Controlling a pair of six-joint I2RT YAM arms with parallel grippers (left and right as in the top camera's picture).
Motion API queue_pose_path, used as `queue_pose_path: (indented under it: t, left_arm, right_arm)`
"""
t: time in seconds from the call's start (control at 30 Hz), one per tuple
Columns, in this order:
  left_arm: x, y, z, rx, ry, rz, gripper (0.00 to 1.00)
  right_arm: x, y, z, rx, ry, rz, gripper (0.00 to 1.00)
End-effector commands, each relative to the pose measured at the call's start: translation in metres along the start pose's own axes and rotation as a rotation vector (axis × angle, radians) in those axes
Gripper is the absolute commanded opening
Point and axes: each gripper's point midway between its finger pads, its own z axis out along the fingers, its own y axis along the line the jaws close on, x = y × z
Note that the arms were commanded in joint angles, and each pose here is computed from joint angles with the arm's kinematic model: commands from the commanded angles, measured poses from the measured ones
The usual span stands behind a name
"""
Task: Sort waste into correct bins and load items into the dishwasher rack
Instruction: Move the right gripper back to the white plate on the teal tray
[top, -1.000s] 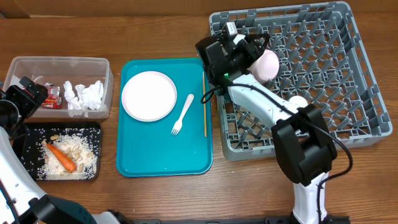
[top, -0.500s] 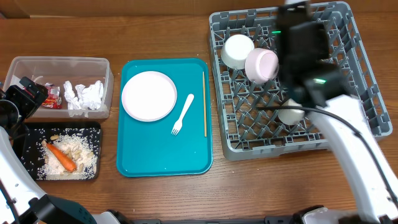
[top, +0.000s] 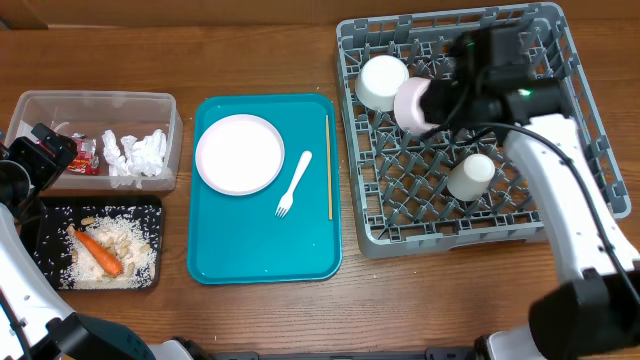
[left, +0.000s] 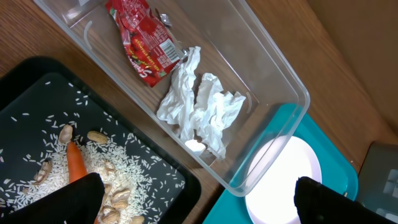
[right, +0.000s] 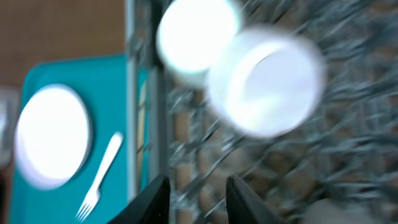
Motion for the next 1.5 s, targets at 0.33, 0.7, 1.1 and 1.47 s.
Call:
queue_pose_path:
  t: [0.33,0.7,1.1,1.47]
  left_arm:
    - [-0.007,-0.002,-0.005,-0.002,-0.022,0.003,1.0]
    - [-0.007,-0.002,-0.005,-0.002,-0.022,0.003,1.0]
    - [-0.007,-0.002,-0.005,-0.002,-0.022,0.003,1.0]
    - [-0.007,-0.002,-0.005,-0.002,-0.022,0.003,1.0]
  right_arm:
    - [0.082,0.133,0.074,-0.141,0.203,-0.211,0.33]
    - [0.108,0.198,0.14,-0.115,0.092,-0.335,0.34]
    - [0.12,0.189,0.204,-0.047,0.07,-0.351,0.33]
    - [0.108,0.199,0.208,-0.076,0.011,-0.285,0.33]
